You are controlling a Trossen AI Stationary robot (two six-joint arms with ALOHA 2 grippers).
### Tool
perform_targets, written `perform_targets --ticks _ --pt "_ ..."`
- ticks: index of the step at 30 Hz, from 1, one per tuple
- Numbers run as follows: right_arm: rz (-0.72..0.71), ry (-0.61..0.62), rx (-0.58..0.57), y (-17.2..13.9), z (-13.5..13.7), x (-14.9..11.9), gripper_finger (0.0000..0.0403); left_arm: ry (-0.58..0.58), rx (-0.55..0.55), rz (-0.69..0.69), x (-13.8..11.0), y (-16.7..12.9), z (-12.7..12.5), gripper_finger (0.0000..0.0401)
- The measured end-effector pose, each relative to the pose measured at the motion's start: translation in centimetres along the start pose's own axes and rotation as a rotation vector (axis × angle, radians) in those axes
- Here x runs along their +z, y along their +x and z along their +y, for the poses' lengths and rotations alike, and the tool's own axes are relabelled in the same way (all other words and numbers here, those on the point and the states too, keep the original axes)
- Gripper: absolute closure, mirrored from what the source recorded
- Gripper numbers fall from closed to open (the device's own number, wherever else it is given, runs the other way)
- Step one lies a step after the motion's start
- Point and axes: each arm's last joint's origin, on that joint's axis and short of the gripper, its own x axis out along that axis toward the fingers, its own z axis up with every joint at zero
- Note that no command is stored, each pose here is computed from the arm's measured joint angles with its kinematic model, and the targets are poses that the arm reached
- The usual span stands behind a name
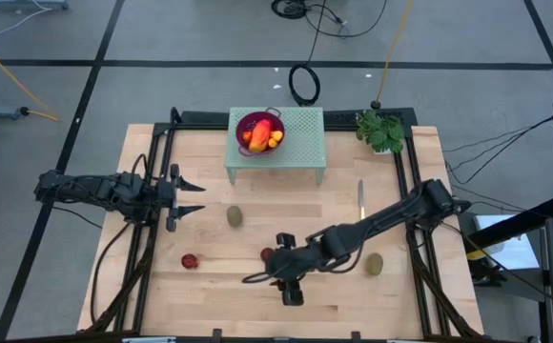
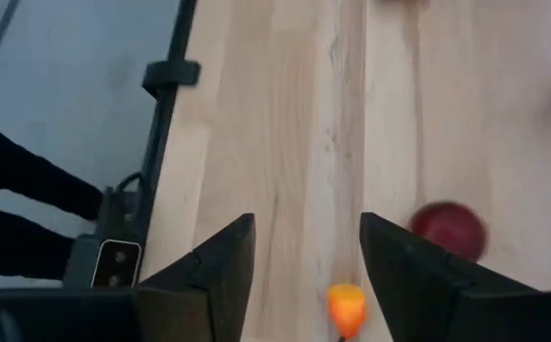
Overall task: Pick & Place Fruit
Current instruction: Put the pear into the violet strainer bowl on the shelf
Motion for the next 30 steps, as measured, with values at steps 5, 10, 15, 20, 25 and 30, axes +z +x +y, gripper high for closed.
perform_targets --ticks 5,10,15,20,25,30 --pt "0.083 0.017 -0.024 2.0 0.1 -1.3 0.0221 0.0 0.0 0.003 0.0 0.0 0.0 0.0174" --pt "0.134 0.026 -0.046 2.8 0.0 -2.1 0.0222 0.025 0.0 0.004 0.0 0.0 0.0 0.0174" --pt "0.179 0.031 -0.064 3.2 -0.2 -2.8 0.0222 0.036 0.0 0.004 0.0 0.0 0.0 0.0174" --pt "0.227 0.04 -0.089 4.0 -0.8 -4.4 0.0222 0.037 0.0 0.004 0.0 0.0 0.0 0.0174" --pt "0.254 0.082 -0.108 4.9 -1.4 -6.0 0.0222 0.037 0.001 0.004 0.0 0.0 0.0 0.0174" --pt "0.234 0.079 -0.122 5.6 -1.8 -6.9 0.0222 0.039 0.001 0.004 0.0 0.0 0.0 0.0174"
